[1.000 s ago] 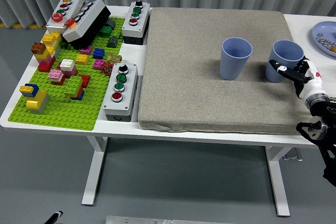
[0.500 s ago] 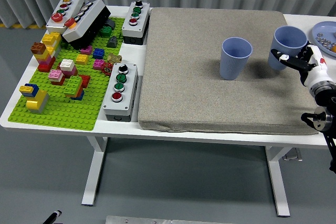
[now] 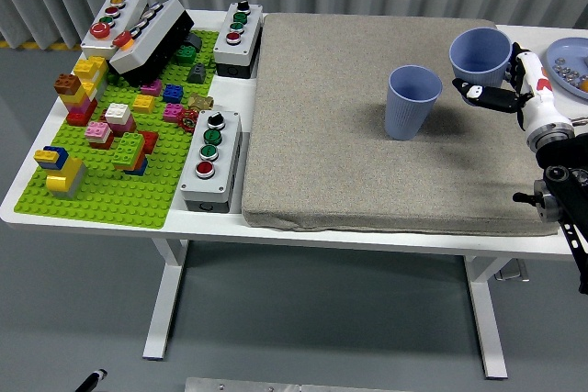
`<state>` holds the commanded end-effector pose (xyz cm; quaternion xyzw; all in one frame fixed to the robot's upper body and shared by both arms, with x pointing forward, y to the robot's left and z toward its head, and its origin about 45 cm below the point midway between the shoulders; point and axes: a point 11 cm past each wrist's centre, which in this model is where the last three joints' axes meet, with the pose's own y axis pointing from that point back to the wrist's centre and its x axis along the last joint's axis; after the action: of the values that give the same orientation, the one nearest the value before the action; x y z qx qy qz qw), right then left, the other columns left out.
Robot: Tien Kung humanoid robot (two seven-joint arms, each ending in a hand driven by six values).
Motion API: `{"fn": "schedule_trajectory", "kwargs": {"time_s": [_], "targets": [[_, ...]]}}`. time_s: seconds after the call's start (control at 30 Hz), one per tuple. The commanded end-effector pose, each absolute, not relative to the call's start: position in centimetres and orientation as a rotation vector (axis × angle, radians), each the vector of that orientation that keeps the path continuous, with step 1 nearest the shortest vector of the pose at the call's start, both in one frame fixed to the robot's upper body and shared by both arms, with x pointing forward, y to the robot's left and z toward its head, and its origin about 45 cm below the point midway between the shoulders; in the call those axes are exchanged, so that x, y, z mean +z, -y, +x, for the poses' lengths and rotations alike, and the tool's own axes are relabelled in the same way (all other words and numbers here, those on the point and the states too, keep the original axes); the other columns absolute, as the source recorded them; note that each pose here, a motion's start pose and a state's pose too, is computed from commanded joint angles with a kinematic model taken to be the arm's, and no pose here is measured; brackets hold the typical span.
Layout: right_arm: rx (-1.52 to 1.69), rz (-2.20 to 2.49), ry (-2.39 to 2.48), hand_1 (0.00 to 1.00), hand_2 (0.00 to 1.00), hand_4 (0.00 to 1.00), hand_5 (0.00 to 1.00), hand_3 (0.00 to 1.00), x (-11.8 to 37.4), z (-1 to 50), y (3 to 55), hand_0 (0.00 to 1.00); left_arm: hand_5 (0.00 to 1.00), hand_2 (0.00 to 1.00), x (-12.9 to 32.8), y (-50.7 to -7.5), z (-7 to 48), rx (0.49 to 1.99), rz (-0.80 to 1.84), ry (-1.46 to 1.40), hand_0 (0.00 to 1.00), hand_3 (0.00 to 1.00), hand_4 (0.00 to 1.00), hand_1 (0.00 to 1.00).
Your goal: Pick cup pour cup place
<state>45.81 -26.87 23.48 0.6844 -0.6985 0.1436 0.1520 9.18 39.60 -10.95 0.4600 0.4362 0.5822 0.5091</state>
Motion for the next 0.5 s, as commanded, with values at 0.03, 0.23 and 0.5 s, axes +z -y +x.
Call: {"fn": "schedule_trajectory", "kwargs": {"time_s": [0.03,0.23,0.5], "targets": [[0.433,1.957,1.995,0.619,0.507,0.698,0.092,0.616,23.6,45.8,26.8,0.803,0.998,0.879,-11.0,-39.6,9.2,1.402,1.108,-1.051,0.833,0.812,0.638,0.815],[0.600,1.891,1.911,0.619,0.508,0.696,0.088,0.616,24.4,45.9,25.8,0.804,0.998,0.879,-10.9,-39.6,9.1,1.404,1.108,-1.051,0.834,0.812,0.638,0.815],[0.763,1.783,1.830,0.621,0.508,0.695,0.088,0.617,25.4,46.2,25.8,0.806,0.998,0.879,-10.9,-39.7,9.1,1.404,1.109,-1.051,0.834,0.812,0.638,0.815]]}}
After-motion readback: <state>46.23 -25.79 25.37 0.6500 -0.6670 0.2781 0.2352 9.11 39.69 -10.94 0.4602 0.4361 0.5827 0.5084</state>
